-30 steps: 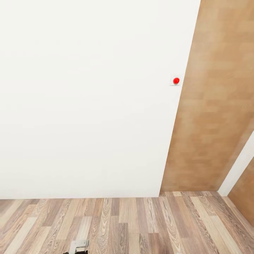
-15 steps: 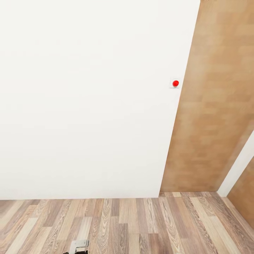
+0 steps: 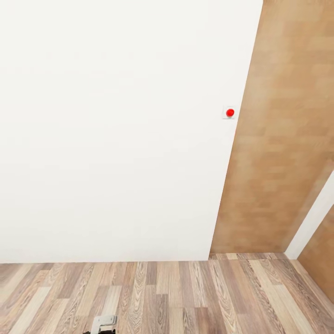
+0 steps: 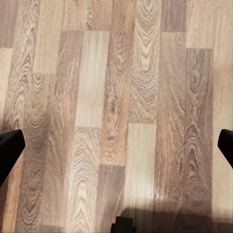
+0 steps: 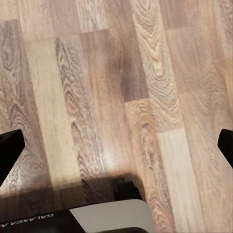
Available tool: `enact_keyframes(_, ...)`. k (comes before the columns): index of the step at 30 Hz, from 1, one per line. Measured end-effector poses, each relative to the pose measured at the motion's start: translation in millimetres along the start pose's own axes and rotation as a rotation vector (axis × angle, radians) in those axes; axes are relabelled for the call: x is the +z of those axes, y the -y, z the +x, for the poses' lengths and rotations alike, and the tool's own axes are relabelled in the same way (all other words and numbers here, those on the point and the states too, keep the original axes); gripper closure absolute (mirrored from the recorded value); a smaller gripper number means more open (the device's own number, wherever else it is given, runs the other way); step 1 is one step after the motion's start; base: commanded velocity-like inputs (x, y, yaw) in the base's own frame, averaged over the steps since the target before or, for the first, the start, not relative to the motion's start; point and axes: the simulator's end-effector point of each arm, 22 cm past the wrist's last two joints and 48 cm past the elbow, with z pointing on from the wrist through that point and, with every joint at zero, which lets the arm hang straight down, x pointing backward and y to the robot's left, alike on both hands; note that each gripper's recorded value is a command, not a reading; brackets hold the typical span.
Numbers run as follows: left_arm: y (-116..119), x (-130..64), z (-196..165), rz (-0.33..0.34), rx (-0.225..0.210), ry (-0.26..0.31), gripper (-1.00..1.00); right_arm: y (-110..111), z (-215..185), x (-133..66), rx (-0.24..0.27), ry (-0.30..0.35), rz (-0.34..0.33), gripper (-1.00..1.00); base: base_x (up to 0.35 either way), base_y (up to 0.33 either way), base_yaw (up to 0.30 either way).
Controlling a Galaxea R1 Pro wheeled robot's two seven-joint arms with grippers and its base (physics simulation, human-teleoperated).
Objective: Put all the toys in the child's room - the three board games (two on the bed and one on the table), the two jigsaw puzzles on the table, and the tennis ball on the table - inside the toy box on the table in the child's room.
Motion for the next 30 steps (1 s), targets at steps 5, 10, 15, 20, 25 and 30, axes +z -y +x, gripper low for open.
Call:
enact_keyframes(5, -1, -5.2, -2, 0.0, 0.0, 0.0, -1.0, 1, -1, -5.3, 0.0, 0.0, 0.0, -1.0, 0.0, 0.0, 0.0)
enact_keyframes(10, -1, -10.3, -3, 0.0, 0.001, 0.0, -1.0, 1, -2, -10.6, 0.0, 0.0, 0.0, -1.0, 0.0, 0.0, 0.0)
enact_keyframes(15, -2, -15.2, -5, 0.0, 0.002, 0.0, -1.0, 1, -3, -15.7, 0.0, 0.0, -0.001, -1.0, 0.0, 0.0, 0.0)
enact_keyframes(20, -2, -20.0, -6, 0.001, 0.002, 0.0, -1.0, 1, -4, -20.7, 0.0, 0.0, -0.002, -1.0, 0.0, 0.0, 0.0)
enact_keyframes(25, -3, -24.7, -7, 0.0, 0.001, 0.0, -1.0, 1, -4, -25.6, 0.0, -0.001, -0.001, -1.0, 0.0, 0.0, 0.0)
enact_keyframes(30, -3, -29.3, -8, 0.001, 0.002, 0.0, -1.0, 2, -4, -30.2, 0.0, -0.001, -0.001, -1.0, 0.0, 0.0, 0.0)
